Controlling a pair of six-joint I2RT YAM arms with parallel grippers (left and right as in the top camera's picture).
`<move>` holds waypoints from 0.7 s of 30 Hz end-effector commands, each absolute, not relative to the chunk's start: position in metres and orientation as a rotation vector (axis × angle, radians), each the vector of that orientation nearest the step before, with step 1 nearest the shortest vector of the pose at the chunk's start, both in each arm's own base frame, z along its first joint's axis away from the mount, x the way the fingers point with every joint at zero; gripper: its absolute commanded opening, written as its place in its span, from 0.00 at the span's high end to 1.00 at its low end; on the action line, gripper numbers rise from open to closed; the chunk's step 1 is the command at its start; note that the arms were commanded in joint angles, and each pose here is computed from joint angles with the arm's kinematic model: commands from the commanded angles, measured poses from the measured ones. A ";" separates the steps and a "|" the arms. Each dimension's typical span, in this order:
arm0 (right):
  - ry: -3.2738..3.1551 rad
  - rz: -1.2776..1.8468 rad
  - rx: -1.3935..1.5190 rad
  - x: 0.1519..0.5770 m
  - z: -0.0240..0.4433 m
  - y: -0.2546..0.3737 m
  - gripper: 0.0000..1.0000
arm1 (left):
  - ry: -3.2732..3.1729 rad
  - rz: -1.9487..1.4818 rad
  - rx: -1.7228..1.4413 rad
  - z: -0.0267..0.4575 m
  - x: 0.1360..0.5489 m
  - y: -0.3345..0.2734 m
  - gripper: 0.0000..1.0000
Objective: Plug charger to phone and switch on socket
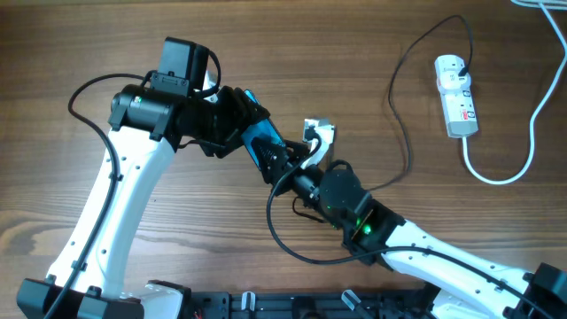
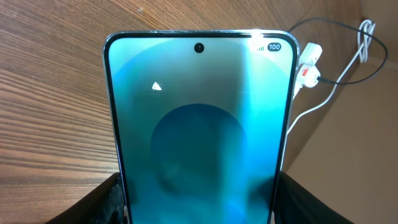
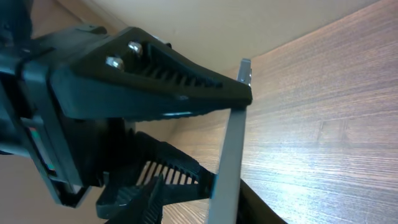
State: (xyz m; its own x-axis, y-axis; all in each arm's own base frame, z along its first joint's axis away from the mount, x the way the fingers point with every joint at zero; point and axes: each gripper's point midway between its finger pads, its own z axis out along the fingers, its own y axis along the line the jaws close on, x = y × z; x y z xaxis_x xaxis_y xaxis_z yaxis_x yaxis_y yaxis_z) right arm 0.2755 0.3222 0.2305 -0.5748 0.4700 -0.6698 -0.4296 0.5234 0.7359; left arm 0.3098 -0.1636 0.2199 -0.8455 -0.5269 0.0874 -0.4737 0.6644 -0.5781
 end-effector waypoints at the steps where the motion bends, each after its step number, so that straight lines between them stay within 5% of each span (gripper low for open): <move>1: 1.840 1.215 0.062 0.279 0.223 0.328 0.75 | 2.752 -0.958 -0.833 0.233 0.310 -0.164 0.73; 12: 1.792 1.305 0.084 0.277 0.238 0.333 0.95 | 2.764 -0.889 -0.857 0.227 0.308 -0.157 0.70; 17: 1.811 1.425 0.185 0.273 0.241 0.335 0.95 | 2.764 -0.889 -0.857 0.227 0.308 -0.157 0.42; 21: 1.826 1.552 0.300 0.269 0.247 0.337 0.95 | 2.764 -0.890 -0.857 0.227 0.308 -0.157 0.35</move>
State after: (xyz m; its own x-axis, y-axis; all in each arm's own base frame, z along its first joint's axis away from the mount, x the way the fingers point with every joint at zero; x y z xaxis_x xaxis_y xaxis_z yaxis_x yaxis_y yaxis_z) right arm 0.2779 0.3293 0.2190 -0.6735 0.5710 -0.4694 -0.2767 0.3941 0.8764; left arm 0.3075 -0.1557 0.2214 -0.8262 -0.5578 0.0787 -0.5014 0.6645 -0.5540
